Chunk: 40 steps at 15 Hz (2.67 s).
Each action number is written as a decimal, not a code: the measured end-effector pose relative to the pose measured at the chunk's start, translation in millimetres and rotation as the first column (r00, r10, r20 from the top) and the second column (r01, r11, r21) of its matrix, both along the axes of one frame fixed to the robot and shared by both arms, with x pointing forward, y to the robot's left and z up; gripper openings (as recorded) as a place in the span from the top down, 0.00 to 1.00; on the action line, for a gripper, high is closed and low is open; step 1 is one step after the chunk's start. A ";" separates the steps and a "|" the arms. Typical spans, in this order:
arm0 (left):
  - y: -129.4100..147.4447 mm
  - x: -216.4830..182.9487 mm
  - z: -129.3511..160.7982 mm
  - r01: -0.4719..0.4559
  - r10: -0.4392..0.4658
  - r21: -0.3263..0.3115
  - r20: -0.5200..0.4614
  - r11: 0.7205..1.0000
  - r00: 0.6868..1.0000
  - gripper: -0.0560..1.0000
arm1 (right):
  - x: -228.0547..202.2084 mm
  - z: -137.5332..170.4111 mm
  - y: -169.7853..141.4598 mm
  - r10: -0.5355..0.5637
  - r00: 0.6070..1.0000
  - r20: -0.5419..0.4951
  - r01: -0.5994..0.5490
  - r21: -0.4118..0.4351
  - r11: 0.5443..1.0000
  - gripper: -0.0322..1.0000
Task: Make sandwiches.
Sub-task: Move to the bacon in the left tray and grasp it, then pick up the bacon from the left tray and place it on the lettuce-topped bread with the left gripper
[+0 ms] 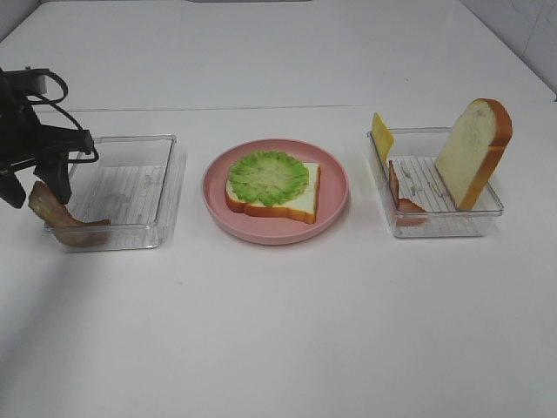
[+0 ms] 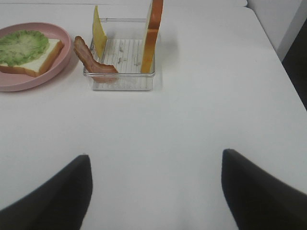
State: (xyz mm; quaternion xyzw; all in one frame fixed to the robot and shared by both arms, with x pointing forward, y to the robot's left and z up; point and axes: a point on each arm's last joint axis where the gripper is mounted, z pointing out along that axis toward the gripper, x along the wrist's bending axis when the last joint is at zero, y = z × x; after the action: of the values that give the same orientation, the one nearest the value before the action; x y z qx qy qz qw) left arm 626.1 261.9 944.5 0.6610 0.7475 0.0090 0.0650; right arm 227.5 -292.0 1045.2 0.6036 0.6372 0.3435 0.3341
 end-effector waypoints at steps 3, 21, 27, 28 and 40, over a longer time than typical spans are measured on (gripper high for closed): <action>-0.2 3.0 -6.0 -0.003 0.003 -0.001 0.013 1.000 1.000 0.47 | 0.0 0.0 0.0 0.000 1.000 0.000 0.000 0.000 1.000 0.28; -23.3 23.5 27.0 0.017 0.028 -0.255 0.172 0.967 0.985 0.94 | 0.0 0.0 0.0 0.000 1.000 0.000 0.000 0.000 1.000 0.28; -49.1 42.9 52.5 0.046 0.163 -0.530 0.341 0.847 0.926 0.94 | 0.0 0.0 0.0 0.000 1.000 0.000 0.000 0.000 1.000 0.28; -59.0 44.4 54.4 0.067 0.173 -0.563 0.362 0.824 0.916 0.94 | 0.0 0.0 0.0 0.000 1.000 0.000 0.000 0.000 1.000 0.28; -180.4 42.2 -21.7 0.063 0.243 -0.825 0.237 0.562 0.941 0.94 | 0.0 0.0 0.0 0.000 1.000 0.000 0.000 0.000 1.000 0.28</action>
State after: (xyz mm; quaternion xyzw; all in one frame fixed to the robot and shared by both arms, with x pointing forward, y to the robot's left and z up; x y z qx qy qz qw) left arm 668.3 81.5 922.8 0.5034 0.6768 -0.2281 0.4863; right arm 227.5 -292.0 1045.2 0.6036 0.6372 0.3435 0.3341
